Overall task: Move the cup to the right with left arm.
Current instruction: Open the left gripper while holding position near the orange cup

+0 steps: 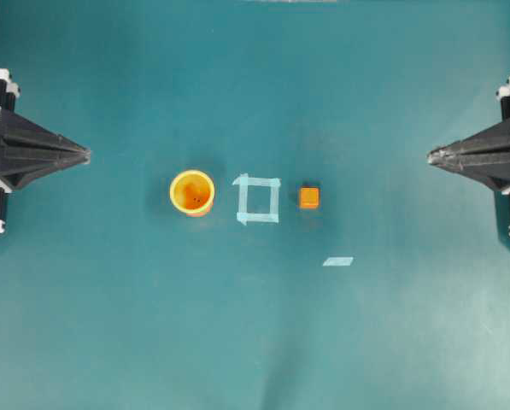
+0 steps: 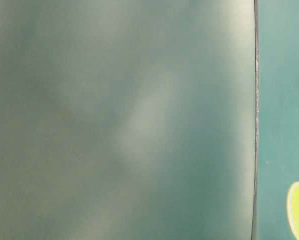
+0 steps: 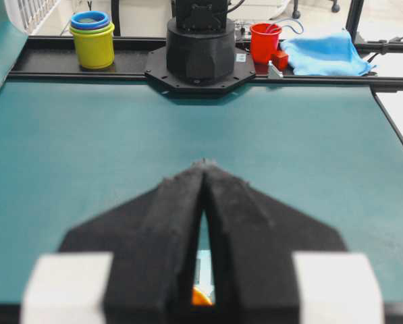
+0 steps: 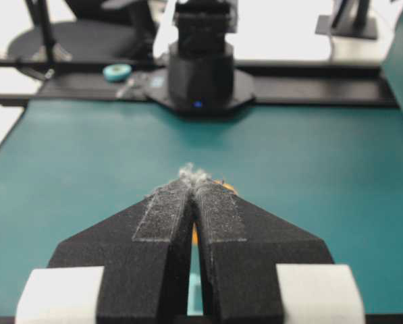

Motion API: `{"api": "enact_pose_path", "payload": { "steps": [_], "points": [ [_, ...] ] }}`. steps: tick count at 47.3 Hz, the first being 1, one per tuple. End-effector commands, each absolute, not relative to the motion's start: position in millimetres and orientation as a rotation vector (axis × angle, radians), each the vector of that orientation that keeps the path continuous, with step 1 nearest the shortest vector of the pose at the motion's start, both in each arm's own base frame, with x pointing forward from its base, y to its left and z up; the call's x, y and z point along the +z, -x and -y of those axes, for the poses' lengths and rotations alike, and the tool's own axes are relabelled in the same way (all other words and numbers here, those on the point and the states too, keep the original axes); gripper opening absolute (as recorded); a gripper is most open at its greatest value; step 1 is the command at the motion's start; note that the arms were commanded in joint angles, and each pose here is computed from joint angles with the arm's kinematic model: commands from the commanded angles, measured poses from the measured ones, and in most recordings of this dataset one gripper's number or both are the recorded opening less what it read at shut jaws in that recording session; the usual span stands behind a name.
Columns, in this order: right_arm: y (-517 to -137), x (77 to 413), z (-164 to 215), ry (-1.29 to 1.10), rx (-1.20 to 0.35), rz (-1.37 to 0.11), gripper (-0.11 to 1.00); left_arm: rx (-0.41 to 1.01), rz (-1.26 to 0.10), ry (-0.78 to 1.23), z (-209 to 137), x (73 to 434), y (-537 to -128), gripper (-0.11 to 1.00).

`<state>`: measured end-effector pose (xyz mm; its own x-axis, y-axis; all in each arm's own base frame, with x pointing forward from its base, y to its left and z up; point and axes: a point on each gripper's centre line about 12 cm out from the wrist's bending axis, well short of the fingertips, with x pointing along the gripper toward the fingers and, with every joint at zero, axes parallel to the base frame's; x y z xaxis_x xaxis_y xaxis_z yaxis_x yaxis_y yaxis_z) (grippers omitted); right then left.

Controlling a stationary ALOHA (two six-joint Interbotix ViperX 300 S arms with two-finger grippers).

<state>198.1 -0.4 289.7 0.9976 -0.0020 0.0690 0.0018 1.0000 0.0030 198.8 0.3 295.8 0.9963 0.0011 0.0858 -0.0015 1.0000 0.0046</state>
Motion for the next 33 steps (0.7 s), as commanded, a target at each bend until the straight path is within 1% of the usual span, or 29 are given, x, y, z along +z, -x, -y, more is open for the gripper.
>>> {"api": "enact_pose_path", "payload": {
  "steps": [1,5,11,25,29,33],
  "points": [
    [-202,301,0,-0.008,-0.002,0.092,-0.01,-0.002,0.046,-0.007,0,293,-201,-0.01],
    [-204,299,0,-0.005,-0.002,0.067,0.00,-0.002,0.014,0.003,0,290,-201,0.00],
    [-208,295,0,-0.008,-0.002,0.028,-0.01,-0.002,0.000,0.005,0,288,-201,0.00],
    [-208,294,1,-0.006,-0.004,0.021,0.00,-0.002,-0.035,0.008,0,280,-205,0.01],
    [-208,295,0,-0.006,-0.002,0.023,0.00,-0.002,-0.046,0.008,0,276,-208,0.05],
    [-208,295,0,-0.006,-0.002,0.023,-0.01,-0.002,-0.054,0.009,0,273,-211,0.14]
  ]
}}
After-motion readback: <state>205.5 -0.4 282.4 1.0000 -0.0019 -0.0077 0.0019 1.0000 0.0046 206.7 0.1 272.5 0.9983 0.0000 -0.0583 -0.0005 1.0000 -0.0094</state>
